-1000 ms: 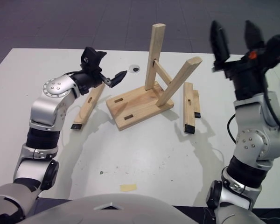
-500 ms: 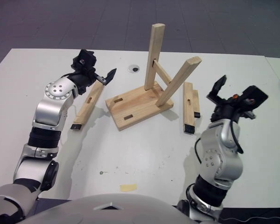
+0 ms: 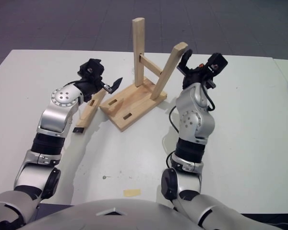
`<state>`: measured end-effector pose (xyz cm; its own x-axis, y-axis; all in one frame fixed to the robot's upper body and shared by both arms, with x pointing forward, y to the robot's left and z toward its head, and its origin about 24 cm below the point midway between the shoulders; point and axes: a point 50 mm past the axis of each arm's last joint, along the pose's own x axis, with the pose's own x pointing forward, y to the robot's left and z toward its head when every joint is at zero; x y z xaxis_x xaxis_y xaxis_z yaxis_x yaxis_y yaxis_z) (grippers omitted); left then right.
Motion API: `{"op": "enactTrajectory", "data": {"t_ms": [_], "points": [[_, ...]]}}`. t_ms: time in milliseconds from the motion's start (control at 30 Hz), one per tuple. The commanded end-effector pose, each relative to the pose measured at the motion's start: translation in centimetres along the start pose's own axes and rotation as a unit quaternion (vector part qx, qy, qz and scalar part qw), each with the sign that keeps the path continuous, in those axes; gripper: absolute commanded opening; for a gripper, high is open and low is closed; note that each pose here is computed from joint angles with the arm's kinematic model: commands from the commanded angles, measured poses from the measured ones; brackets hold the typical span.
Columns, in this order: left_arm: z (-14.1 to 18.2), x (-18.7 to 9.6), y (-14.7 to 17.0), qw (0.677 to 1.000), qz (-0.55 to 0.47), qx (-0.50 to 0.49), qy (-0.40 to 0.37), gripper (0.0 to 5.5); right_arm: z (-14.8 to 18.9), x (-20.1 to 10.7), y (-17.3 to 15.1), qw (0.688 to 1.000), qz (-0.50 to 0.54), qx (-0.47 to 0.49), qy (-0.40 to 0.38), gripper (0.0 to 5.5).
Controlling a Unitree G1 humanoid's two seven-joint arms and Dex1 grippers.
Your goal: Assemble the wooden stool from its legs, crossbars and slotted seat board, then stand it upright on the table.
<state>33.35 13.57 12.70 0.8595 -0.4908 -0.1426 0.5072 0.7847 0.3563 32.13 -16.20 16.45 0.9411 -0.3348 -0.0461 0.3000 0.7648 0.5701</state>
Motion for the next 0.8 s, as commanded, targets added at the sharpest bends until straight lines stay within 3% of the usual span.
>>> {"op": "enactTrajectory", "data": {"t_ms": [33, 200, 367, 533, 800], "points": [[0.1, 0.3, 0.4, 1.0, -0.011, 0.011, 0.002, 5.4, 1.6, 0.1, -1.5, 0.998, -0.027, 0.005, -0.049, 5.38], [-1.3, 1.3, 1.7, 0.999, 0.027, 0.024, 0.029, 5.4, 5.1, -0.8, -5.9, 0.987, -0.055, -0.072, -0.132, 5.38], [-3.9, 2.1, 1.4, 0.989, 0.034, 0.12, 0.078, 5.4, 5.4, -1.7, -9.8, 0.979, -0.087, -0.136, -0.121, 5.38], [-6.3, 1.6, 0.5, 0.978, 0.001, 0.174, 0.111, 5.4, 3.7, -2.8, -11.4, 0.973, -0.045, -0.22, -0.053, 5.38], [-6.7, 0.2, -0.9, 0.981, -0.05, 0.157, 0.102, 5.4, 0.9, -4.7, -15.8, 0.942, -0.03, -0.322, 0.089, 5.38]]}}
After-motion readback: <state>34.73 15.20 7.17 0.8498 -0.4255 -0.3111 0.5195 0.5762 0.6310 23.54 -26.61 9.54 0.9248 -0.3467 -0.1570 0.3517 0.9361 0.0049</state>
